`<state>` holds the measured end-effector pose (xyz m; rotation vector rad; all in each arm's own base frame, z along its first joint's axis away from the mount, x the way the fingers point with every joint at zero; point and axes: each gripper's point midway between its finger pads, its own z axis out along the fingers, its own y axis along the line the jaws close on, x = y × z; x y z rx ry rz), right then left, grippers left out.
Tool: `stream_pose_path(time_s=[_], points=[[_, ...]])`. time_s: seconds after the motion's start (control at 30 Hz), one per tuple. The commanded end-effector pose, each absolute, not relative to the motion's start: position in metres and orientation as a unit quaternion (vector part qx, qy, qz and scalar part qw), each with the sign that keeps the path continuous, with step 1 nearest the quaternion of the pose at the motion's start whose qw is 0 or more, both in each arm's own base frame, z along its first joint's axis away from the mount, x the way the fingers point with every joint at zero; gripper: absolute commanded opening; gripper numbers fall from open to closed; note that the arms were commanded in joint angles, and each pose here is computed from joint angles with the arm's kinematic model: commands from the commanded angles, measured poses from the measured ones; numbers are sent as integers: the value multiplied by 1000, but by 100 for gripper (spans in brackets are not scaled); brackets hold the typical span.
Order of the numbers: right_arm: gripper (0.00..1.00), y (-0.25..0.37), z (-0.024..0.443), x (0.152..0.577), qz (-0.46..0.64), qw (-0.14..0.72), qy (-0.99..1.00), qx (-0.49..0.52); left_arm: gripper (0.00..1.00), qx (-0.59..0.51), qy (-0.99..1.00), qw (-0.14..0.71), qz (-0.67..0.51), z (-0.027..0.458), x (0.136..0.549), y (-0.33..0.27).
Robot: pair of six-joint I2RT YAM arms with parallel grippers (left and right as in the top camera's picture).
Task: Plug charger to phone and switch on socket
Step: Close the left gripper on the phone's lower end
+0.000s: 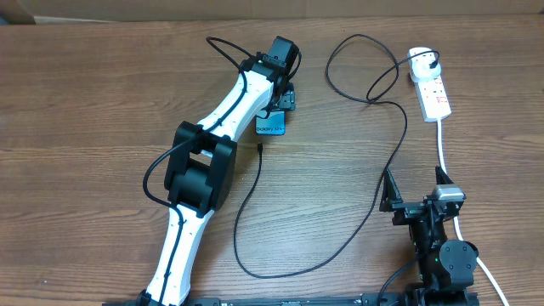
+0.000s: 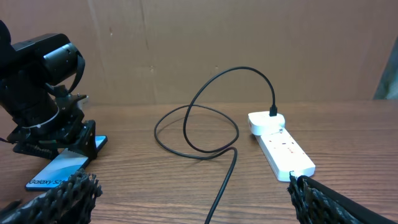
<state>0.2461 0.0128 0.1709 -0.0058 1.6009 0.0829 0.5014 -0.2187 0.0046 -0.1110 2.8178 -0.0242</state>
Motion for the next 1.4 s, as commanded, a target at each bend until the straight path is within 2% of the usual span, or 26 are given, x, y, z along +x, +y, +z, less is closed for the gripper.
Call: stream_pose_path(time_s=[0.0, 0.23, 0.53, 1.37], points=[[100, 15, 169, 246, 43, 696, 716, -4, 78, -32, 992, 119, -19, -18, 486, -222], [100, 15, 169, 246, 43, 696, 716, -4, 79, -32, 992, 120, -19, -18, 487, -222], [100, 15, 169, 246, 43, 696, 716, -4, 74, -32, 992, 119, -19, -15, 486, -222], [100, 15, 169, 246, 43, 696, 716, -4, 75, -37, 992, 114, -23, -14, 484, -222]])
